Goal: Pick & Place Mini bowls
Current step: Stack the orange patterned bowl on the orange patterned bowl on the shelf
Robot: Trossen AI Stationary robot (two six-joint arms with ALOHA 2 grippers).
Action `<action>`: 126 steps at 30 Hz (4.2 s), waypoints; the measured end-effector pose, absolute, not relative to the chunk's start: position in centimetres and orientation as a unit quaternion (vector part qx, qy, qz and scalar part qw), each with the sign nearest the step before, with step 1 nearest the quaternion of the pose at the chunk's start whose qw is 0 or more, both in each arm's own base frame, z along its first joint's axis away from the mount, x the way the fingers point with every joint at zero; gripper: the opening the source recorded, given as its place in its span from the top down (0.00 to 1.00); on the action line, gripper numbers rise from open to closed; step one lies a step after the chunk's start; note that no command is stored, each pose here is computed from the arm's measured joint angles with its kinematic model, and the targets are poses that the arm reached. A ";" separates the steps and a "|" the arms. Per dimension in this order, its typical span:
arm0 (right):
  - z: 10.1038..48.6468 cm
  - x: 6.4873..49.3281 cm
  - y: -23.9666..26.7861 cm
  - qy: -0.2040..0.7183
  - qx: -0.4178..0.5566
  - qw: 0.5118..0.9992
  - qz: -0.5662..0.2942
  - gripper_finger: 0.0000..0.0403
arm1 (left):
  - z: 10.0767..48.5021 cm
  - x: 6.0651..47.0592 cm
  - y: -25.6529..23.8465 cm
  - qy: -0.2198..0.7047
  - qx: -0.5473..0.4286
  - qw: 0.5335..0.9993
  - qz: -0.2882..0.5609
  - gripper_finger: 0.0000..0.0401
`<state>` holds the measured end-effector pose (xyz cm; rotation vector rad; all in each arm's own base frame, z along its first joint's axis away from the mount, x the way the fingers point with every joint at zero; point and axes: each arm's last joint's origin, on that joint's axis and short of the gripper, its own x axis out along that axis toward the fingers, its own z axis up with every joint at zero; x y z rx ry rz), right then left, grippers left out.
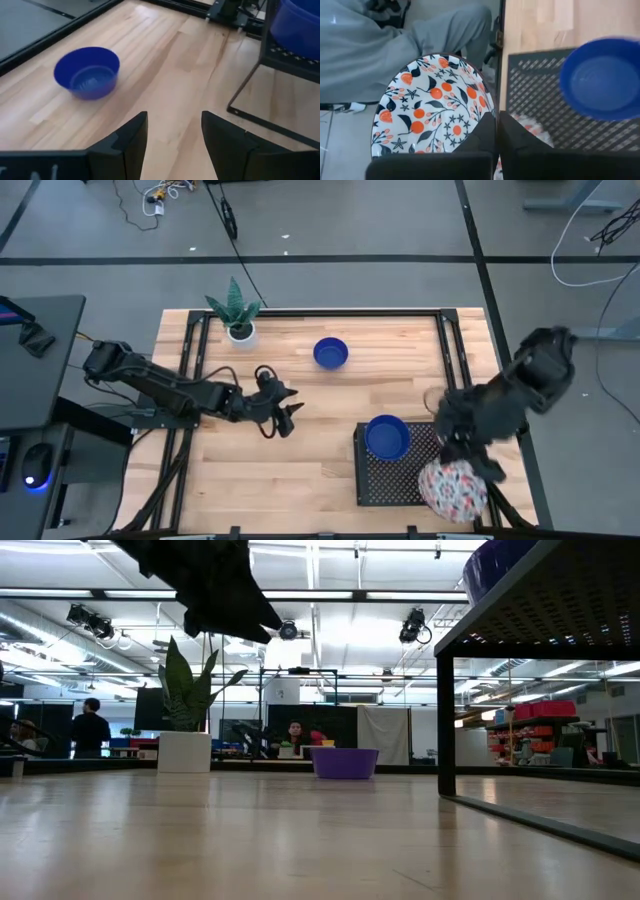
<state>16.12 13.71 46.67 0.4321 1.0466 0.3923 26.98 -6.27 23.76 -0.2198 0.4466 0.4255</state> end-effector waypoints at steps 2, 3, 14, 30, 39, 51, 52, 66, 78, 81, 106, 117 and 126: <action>46.0 15.6 15.1 0.497 0.201 0.824 0.182 1.00 | 23.8 26.9 -6.5 0.218 -0.109 0.948 0.203 0.52; 45.5 15.4 15.8 0.500 0.200 0.824 0.178 1.00 | 23.8 26.9 -6.6 0.217 -0.109 0.949 0.202 0.52; 41.1 11.9 19.3 0.480 0.176 0.852 0.112 1.00 | 23.8 26.8 -7.0 0.215 -0.118 0.949 0.198 0.52; 35.2 9.0 16.0 0.444 0.258 0.856 0.058 1.00 | 23.8 26.9 -7.0 0.215 -0.117 0.949 0.198 0.52; 33.8 8.8 15.7 0.462 0.265 0.845 0.043 1.00 | 23.8 26.9 -7.0 0.215 -0.117 0.949 0.198 0.52; 33.5 8.6 15.3 0.478 0.260 0.839 0.019 1.00 | 23.8 26.9 -7.0 0.216 -0.117 0.949 0.197 0.52; 33.5 8.6 15.3 0.478 0.260 0.839 0.019 1.00 | 23.8 26.9 -7.0 0.216 -0.117 0.949 0.197 0.52; 31.8 8.8 15.9 0.479 0.253 0.840 0.031 0.99 | 23.8 26.9 -7.0 0.216 -0.117 0.949 0.197 0.52; 31.6 8.8 15.7 0.480 0.238 0.844 0.025 0.99 | 23.8 26.9 -7.0 0.216 -0.117 0.949 0.197 0.52; 31.5 8.8 15.7 0.480 0.236 0.845 0.023 0.99 | 23.8 26.9 -7.0 0.216 -0.117 0.949 0.197 0.52; 31.7 8.9 15.9 0.469 0.242 0.849 0.028 0.71 | 23.8 26.9 -7.0 0.216 -0.118 0.949 0.197 0.52; 32.6 8.9 15.9 0.443 0.271 0.852 0.064 0.70 | 23.8 26.9 -7.0 0.216 -0.118 0.949 0.197 0.52; 32.4 8.8 15.7 0.452 0.264 0.850 0.054 0.79 | 23.8 26.9 -7.0 0.216 -0.118 0.949 0.197 0.52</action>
